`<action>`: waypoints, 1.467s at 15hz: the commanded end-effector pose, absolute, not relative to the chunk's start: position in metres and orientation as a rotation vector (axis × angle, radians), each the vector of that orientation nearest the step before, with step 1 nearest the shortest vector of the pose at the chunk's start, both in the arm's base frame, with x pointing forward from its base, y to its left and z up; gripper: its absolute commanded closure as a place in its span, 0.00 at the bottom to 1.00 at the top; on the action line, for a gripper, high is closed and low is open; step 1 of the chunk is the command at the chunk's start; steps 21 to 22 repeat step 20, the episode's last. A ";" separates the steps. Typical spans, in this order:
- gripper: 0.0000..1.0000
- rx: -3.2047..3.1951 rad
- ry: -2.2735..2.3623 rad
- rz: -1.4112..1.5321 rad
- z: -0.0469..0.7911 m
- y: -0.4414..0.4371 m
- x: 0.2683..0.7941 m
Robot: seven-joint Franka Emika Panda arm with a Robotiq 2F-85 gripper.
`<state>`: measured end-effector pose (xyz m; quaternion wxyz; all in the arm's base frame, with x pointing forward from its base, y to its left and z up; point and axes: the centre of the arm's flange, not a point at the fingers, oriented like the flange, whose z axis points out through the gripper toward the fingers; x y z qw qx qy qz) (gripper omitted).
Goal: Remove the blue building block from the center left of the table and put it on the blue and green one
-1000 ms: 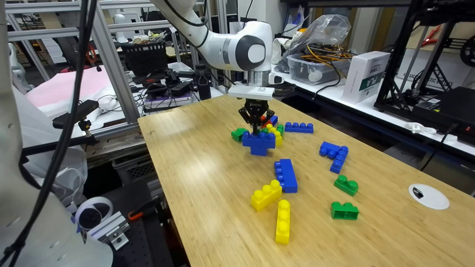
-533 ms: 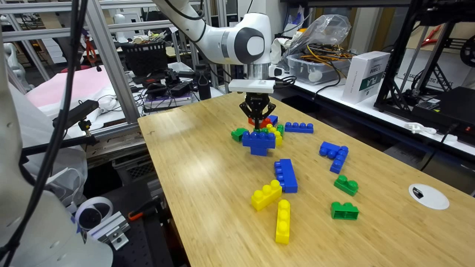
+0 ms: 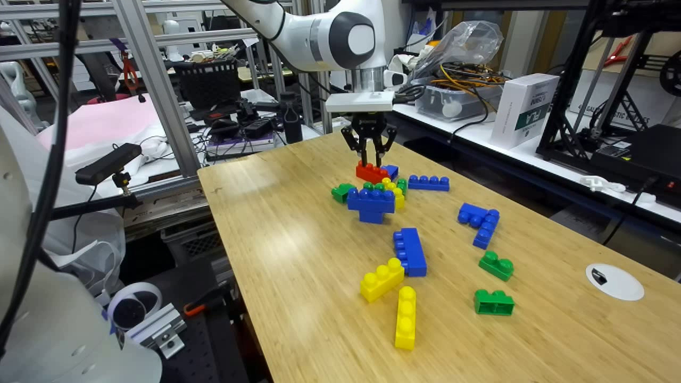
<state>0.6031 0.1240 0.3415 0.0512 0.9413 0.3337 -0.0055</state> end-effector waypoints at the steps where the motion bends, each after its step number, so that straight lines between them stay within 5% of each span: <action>1: 0.33 2.837 1.067 0.009 0.358 0.122 0.591; 6: 0.00 2.828 1.127 0.042 0.381 0.120 0.580; 22: 0.00 2.894 1.115 0.069 0.395 0.103 0.581</action>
